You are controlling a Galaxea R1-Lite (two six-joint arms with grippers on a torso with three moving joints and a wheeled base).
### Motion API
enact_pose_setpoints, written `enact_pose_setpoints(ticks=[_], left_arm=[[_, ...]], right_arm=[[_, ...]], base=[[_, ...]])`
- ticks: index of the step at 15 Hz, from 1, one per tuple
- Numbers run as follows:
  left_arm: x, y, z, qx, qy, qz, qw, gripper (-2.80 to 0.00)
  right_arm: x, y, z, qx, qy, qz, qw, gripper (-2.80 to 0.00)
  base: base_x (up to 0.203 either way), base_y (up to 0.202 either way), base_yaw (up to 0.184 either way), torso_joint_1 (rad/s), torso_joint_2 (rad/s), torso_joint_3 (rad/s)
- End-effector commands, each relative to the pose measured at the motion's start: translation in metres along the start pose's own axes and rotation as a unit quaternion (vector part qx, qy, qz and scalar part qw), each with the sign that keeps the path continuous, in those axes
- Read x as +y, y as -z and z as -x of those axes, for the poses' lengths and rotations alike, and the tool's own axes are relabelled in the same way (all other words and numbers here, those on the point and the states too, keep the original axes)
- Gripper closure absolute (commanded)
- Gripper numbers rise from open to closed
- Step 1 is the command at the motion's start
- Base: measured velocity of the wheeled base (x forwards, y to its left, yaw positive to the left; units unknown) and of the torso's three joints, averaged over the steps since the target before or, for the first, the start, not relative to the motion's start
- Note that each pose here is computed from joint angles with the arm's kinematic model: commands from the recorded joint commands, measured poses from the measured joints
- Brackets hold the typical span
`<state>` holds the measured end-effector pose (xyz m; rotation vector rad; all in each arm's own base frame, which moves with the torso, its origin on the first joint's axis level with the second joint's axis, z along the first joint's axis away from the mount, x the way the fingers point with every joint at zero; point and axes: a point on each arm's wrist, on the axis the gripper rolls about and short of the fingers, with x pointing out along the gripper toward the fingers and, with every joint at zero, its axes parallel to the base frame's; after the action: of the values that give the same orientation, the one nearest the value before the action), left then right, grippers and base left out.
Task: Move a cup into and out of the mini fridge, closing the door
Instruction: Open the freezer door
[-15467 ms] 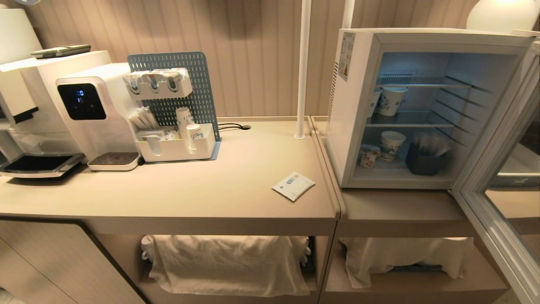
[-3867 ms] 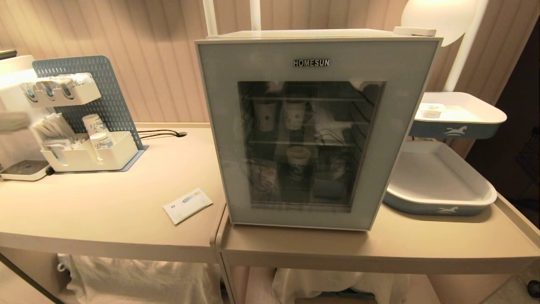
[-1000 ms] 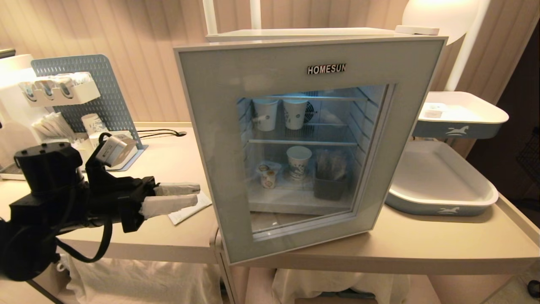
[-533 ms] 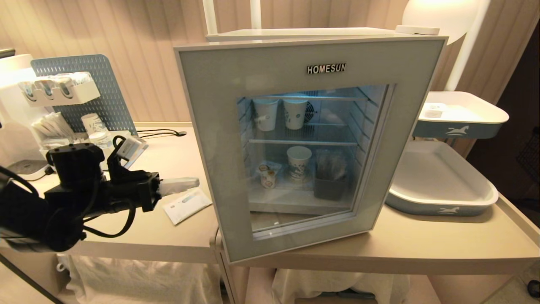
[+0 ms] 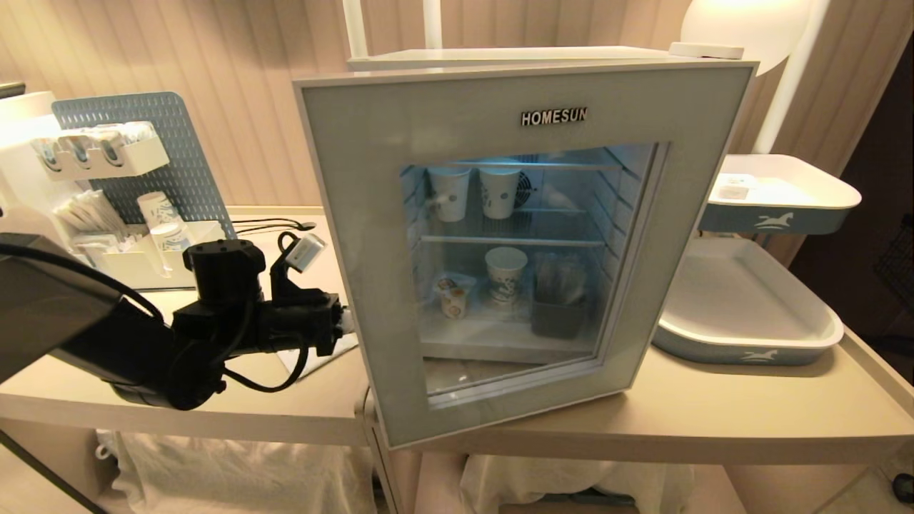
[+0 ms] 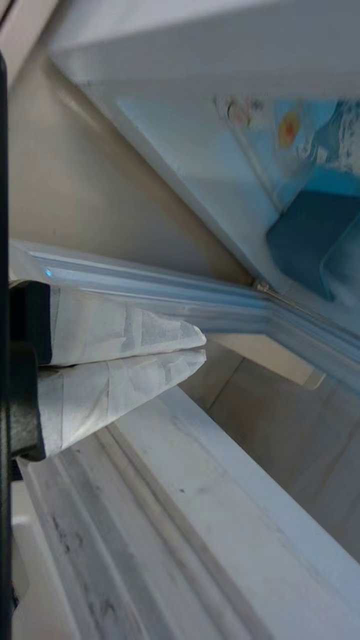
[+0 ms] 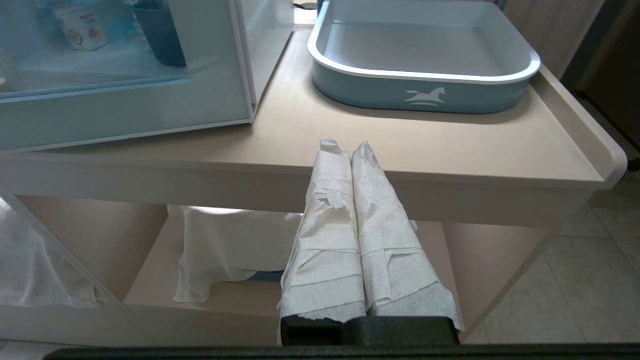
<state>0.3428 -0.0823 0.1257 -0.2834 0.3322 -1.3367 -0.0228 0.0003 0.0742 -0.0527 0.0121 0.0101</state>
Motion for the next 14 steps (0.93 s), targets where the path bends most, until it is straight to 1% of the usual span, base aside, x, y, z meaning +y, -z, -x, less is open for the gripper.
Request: enact_pose_setpoints(ticks=[1,2,4,5,7,9,11,12,13,14], left_arm=[[-0.021,-0.006,-0.006,0.002,0.024,-0.015,0.9996,0.0],[-0.032,-0.009,-0.008,0.004,0.036,-0.019,0.9992,0.0],[-0.061,-0.013,-0.021,0.011,0.073,-0.03,0.9968,0.0],[-0.074,-0.014,-0.028,0.016,0.093,-0.036,0.9949,0.0],[-0.102,-0.013,-0.05,0.032,0.144,-0.041,0.9883,0.0],[-0.128,-0.012,-0.076,0.052,0.196,-0.04,0.9783,0.0],[-0.155,-0.012,-0.107,0.084,0.247,-0.028,0.965,0.0],[-0.168,-0.012,-0.122,0.101,0.264,-0.019,0.959,0.0],[-0.177,-0.009,-0.135,0.114,0.268,-0.012,0.9566,0.0],[-0.177,-0.006,-0.141,0.117,0.249,-0.008,0.9614,0.0]], right_arm=[[0.0,0.0,0.0,-0.001,0.0,0.0,1.0,0.0],[0.0,0.0,0.0,-0.001,0.0,0.0,1.0,0.0],[0.0,0.0,0.0,-0.001,0.0,0.0,1.0,0.0],[0.0,0.0,0.0,-0.001,0.0,0.0,1.0,0.0],[0.0,0.0,0.0,-0.001,0.0,0.0,1.0,0.0],[0.0,0.0,0.0,-0.001,0.0,0.0,1.0,0.0],[0.0,0.0,0.0,-0.001,0.0,0.0,1.0,0.0],[0.0,0.0,0.0,0.0,0.0,0.0,1.0,0.0],[0.0,0.0,0.0,-0.001,0.0,0.0,1.0,0.0],[0.0,0.0,0.0,-0.001,0.0,0.0,1.0,0.0]], base=[[0.0,0.0,0.0,0.0,0.0,0.0],[0.0,0.0,0.0,0.0,0.0,0.0],[0.0,0.0,0.0,0.0,0.0,0.0],[0.0,0.0,0.0,0.0,0.0,0.0],[0.0,0.0,0.0,0.0,0.0,0.0],[0.0,0.0,0.0,0.0,0.0,0.0],[0.0,0.0,0.0,0.0,0.0,0.0],[0.0,0.0,0.0,0.0,0.0,0.0],[0.0,0.0,0.0,0.0,0.0,0.0],[0.0,0.0,0.0,0.0,0.0,0.0]])
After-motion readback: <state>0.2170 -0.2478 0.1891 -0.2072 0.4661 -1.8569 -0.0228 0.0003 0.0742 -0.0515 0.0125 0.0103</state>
